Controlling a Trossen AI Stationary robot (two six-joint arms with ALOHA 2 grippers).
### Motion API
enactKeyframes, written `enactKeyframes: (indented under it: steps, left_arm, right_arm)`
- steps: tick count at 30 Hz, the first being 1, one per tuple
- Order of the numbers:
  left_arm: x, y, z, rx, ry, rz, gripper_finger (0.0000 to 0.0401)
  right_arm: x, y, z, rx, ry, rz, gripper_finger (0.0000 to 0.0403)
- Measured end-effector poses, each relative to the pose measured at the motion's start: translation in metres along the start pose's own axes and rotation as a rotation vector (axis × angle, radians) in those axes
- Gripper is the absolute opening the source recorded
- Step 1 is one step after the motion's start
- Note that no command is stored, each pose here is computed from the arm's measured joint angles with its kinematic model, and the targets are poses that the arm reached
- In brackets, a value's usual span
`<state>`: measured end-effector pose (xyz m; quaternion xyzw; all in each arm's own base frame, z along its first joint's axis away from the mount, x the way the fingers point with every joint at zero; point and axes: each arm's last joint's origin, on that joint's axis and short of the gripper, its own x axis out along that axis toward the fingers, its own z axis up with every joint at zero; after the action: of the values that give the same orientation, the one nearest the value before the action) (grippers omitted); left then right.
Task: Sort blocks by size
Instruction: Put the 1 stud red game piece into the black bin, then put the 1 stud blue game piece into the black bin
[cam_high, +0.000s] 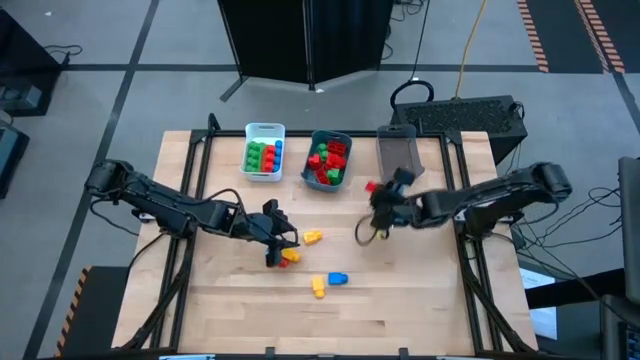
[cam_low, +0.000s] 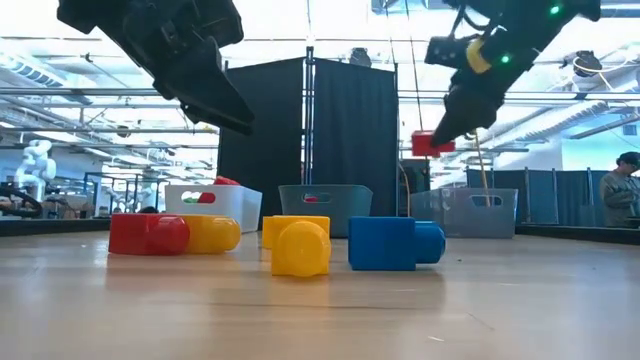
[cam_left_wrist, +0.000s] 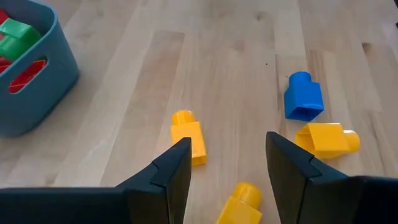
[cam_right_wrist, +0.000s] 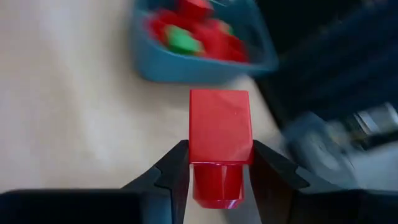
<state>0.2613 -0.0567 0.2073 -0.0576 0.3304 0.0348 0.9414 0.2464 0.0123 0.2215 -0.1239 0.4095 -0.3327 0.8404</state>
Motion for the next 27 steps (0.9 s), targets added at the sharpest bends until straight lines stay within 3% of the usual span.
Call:
enactKeyframes:
  steps: [4,8,15,27]
  left_arm:
    - [0.000,-0.001,0.000,0.001,-0.002,-0.002,0.0160]
    - [0.000,-0.002,0.000,0.002,-0.007,-0.006,0.0160]
    - [-0.001,-0.003,0.003,0.004,-0.037,-0.016,0.0160]
    - [-0.001,-0.004,0.007,0.016,-0.083,-0.021,0.0160]
  right_arm:
    - [0.008,-0.036,-0.013,0.049,0.066,-0.126,0.0125]
    - [0.024,-0.065,-0.034,0.124,0.112,-0.179,0.0125]
    - [0.051,-0.092,-0.061,0.272,0.058,-0.099,0.0131]
    - [0.065,-0.114,-0.067,0.378,0.049,-0.090,0.0192]
